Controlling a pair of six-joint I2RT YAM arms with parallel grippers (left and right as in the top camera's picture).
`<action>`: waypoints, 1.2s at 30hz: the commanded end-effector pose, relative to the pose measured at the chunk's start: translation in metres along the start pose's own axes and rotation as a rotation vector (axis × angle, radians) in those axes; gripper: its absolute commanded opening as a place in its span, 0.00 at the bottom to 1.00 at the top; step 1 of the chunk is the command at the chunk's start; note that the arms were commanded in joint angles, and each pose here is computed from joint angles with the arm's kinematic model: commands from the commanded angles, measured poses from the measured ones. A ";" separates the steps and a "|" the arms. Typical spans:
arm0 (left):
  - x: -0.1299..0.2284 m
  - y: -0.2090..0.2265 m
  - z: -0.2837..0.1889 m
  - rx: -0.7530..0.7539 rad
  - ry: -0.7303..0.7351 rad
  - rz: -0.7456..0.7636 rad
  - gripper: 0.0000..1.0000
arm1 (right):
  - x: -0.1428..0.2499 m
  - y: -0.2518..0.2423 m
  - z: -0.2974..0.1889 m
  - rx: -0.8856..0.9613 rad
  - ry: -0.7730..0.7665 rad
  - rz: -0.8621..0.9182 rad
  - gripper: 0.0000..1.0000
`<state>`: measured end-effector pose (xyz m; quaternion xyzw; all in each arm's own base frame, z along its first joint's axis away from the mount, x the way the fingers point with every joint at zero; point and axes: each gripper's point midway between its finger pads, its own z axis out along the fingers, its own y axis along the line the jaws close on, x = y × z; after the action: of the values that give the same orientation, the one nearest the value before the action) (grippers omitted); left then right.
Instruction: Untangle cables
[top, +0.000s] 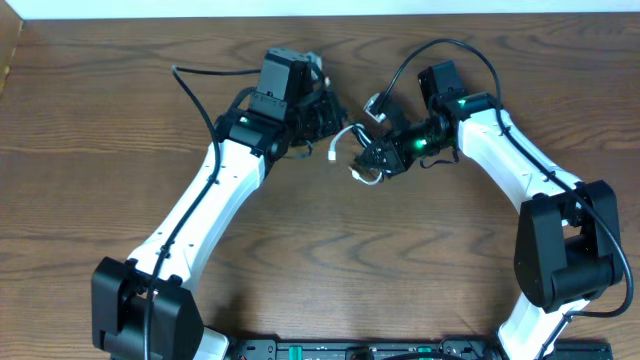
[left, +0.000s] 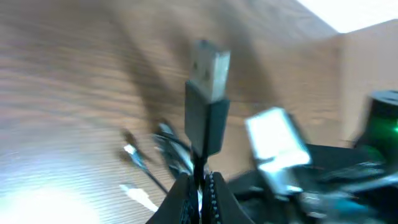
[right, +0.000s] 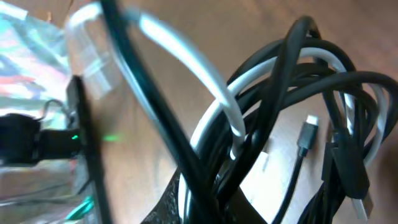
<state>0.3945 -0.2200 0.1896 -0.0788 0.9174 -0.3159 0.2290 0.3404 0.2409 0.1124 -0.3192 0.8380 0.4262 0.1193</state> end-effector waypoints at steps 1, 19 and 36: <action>-0.029 0.044 -0.014 -0.219 -0.135 0.079 0.24 | 0.000 0.014 -0.012 -0.026 -0.007 0.045 0.01; 0.015 0.020 -0.002 -0.012 0.103 0.413 0.62 | 0.025 0.073 -0.039 -0.284 0.016 -0.042 0.01; 0.042 -0.025 -0.011 0.299 0.194 0.567 0.62 | 0.010 0.070 -0.069 -0.330 -0.167 -0.262 0.01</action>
<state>0.3534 -0.2420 0.1971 0.2412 0.8687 -0.3626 0.2359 0.2851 0.2132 0.1689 -0.3955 0.7233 0.5490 0.1376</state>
